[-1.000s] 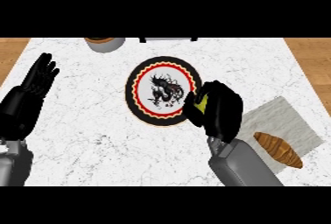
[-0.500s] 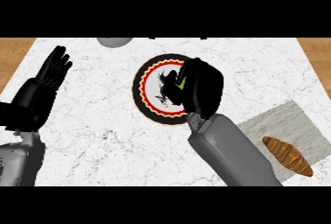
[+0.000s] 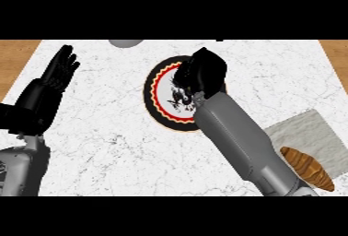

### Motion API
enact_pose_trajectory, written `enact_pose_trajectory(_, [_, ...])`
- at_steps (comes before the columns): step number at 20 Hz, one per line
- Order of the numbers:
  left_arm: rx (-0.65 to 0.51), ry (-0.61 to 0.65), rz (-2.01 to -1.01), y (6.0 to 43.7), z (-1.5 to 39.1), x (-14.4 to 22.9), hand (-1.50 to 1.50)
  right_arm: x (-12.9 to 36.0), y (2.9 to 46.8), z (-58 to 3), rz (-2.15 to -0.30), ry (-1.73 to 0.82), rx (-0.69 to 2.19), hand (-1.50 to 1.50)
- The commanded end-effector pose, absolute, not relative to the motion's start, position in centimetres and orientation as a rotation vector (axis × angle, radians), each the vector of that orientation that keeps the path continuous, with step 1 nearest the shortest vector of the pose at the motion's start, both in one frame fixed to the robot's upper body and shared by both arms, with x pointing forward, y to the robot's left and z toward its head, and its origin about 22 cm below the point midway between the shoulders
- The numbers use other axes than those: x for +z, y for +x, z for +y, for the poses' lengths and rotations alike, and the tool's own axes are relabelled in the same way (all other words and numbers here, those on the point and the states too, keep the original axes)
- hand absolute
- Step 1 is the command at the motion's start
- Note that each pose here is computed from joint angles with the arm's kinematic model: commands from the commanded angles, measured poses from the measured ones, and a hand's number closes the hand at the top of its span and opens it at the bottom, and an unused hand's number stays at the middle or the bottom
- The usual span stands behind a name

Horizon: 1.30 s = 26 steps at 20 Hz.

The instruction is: Pick the pear from the placemat and place it in the plate

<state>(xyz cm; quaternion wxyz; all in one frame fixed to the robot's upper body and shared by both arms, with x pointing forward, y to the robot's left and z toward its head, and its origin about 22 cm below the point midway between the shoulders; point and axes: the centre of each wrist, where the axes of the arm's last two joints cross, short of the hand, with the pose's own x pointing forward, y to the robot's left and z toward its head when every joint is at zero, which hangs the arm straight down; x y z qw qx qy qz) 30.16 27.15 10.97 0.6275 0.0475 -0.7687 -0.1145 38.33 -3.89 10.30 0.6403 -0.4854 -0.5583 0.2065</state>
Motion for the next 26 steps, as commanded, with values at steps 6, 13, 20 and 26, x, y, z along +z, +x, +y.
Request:
enact_pose_trajectory(6, [-0.278,0.086,-1.778,30.8,25.4,10.7,0.0,8.1,41.6,-5.7,-1.153,-1.04,0.242,-1.5])
enact_pose_trajectory(13, [-0.314,0.017,-1.783,30.7,24.5,10.9,0.0,6.0,41.8,-7.2,-1.239,-0.937,0.159,-1.5])
enact_pose_trajectory(20, [-0.29,0.077,-1.762,31.3,25.4,11.4,0.0,8.0,42.5,-6.8,-1.44,-0.938,-0.05,-1.5])
enact_pose_trajectory(26, [-0.277,0.102,-1.776,31.3,27.5,11.0,0.0,7.9,41.6,-7.4,-1.52,-0.848,-0.251,-1.5])
